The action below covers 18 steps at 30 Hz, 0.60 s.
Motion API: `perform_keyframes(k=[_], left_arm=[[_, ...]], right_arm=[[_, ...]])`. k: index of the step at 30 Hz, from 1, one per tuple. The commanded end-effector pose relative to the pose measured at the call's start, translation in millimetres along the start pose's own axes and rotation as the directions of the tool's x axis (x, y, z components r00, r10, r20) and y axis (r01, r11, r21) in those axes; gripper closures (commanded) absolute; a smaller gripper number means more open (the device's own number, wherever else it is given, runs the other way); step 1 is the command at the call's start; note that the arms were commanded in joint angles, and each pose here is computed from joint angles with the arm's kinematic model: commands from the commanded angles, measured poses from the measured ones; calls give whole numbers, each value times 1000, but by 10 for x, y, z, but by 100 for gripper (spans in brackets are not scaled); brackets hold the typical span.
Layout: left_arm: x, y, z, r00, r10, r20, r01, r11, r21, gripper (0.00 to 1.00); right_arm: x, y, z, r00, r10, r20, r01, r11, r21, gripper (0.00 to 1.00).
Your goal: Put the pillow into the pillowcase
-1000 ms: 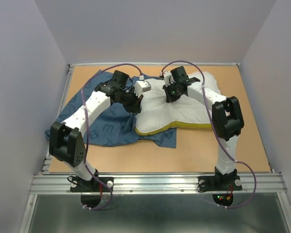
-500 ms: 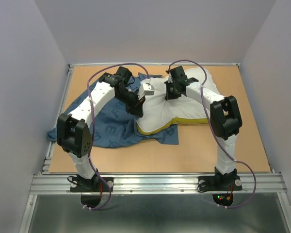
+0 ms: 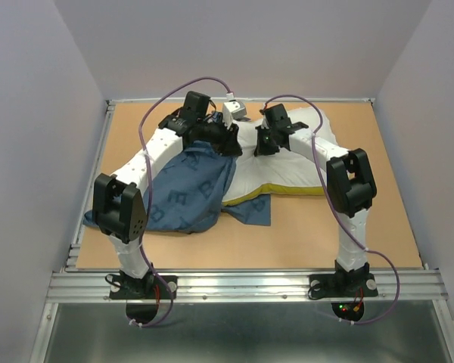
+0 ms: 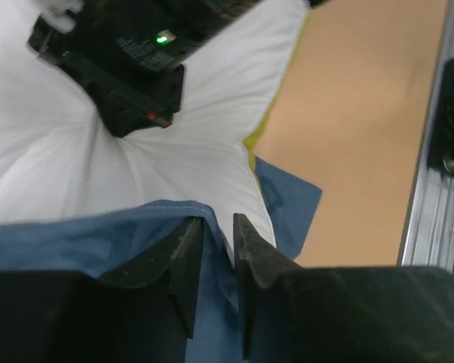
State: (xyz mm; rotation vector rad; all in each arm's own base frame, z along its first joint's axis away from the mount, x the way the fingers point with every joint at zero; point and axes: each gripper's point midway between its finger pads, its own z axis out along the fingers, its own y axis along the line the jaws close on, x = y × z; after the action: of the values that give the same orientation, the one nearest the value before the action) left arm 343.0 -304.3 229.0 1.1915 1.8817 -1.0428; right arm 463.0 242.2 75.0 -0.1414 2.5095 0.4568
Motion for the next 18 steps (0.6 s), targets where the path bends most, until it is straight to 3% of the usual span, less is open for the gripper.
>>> perform_keyframes(k=[1, 3, 4, 6, 8, 10, 12, 15, 17, 18], left_arm=[[-323, 407, -193, 996, 31, 90, -7, 968, -250, 57], [-263, 527, -380, 993, 117, 22, -105, 949, -298, 41], [-113, 482, -460, 993, 113, -42, -121, 951, -285, 39], [-47, 421, -697, 953, 265, -148, -298, 908, -294, 34], [-118, 265, -924, 907, 381, -180, -420, 856, -302, 29], [68, -31, -1040, 800, 543, -256, -590, 789, -169, 25], [237, -196, -1035, 709, 629, -319, -684, 724, -93, 25], [786, -621, -685, 567, 750, -342, -772, 628, 98, 25], [1122, -705, -561, 518, 769, -374, -782, 603, 158, 25], [1062, -732, -503, 492, 789, -368, -805, 573, 153, 25]], right_arm=[[-32, 210, -27, 998, 55, 11, -54, 995, -84, 99], [-25, 252, -49, 999, 50, 4, -49, 993, -107, 100], [-14, 274, -56, 999, 48, 0, -48, 992, -116, 99], [7, 307, -77, 999, 48, -11, -49, 989, -139, 100], [14, 344, -95, 999, 45, -16, -47, 986, -160, 99], [23, 387, -122, 999, 35, -22, -39, 982, -184, 100], [42, 417, -130, 999, 29, -31, -35, 978, -203, 99], [45, 444, -159, 999, 11, -31, -18, 975, -222, 99], [34, 477, -190, 1000, 0, -28, -6, 971, -240, 100], [34, 486, -202, 1000, -1, -28, -6, 970, -245, 99]])
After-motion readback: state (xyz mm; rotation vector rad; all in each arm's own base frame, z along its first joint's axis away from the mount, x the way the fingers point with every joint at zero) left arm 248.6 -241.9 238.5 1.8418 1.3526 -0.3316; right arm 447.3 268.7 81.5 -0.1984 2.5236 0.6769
